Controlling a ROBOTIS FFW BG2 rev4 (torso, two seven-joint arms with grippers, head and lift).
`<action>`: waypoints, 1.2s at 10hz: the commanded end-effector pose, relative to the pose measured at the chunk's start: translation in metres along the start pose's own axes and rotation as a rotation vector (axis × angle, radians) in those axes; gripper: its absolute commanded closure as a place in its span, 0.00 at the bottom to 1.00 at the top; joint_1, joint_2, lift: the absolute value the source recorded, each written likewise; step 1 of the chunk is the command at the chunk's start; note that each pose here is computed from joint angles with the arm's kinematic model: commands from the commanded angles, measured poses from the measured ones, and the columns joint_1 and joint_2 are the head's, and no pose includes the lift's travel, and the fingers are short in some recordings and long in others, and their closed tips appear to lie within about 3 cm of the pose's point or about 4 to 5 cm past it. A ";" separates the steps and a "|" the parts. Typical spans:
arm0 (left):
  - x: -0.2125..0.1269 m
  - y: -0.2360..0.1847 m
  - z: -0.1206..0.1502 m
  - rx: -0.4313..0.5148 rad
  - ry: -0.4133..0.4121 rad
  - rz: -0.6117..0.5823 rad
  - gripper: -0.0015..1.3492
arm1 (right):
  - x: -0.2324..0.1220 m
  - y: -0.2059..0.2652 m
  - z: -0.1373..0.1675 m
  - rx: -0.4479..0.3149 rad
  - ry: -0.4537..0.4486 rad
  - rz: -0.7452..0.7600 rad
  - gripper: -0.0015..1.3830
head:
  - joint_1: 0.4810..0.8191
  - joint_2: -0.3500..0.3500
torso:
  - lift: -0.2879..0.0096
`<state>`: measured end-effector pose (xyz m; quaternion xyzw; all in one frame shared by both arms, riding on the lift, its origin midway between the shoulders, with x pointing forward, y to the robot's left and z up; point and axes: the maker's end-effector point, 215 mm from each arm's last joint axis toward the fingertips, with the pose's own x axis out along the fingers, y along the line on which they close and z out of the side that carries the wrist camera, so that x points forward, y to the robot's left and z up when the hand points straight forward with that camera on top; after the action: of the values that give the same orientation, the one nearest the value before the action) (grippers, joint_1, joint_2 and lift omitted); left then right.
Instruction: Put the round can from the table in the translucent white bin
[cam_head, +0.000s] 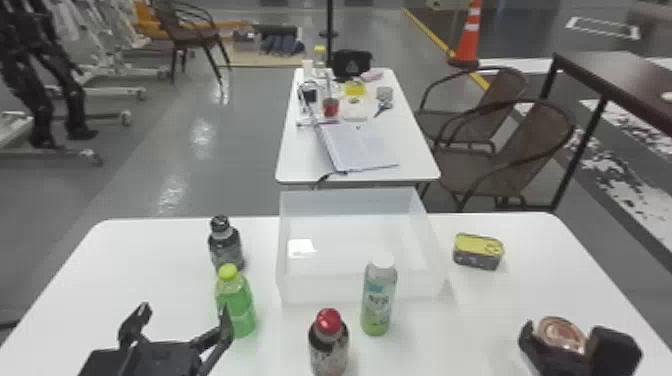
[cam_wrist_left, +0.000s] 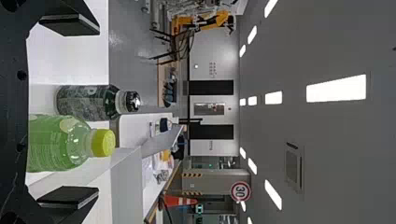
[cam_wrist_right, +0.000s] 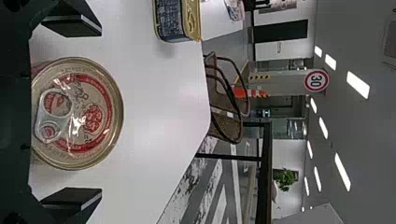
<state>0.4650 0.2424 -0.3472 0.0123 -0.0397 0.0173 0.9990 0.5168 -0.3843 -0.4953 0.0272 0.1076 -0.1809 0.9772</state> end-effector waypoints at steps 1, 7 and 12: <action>0.000 0.001 0.000 -0.003 -0.002 0.003 0.07 | 0.001 -0.003 -0.007 0.005 0.015 -0.003 0.06 | 0.20 0.50 | 0.63; -0.002 0.002 -0.004 -0.012 0.000 0.007 0.07 | 0.008 -0.012 -0.012 0.014 0.018 0.014 0.06 | 0.20 0.50 | 0.63; -0.003 0.003 -0.008 -0.027 0.005 0.010 0.07 | 0.020 -0.002 -0.009 0.002 0.010 0.059 0.21 | 0.20 0.50 | 0.63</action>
<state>0.4625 0.2466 -0.3554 0.0010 -0.0374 0.0217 0.9991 0.5321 -0.3933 -0.5074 0.0310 0.1101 -0.1520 0.9817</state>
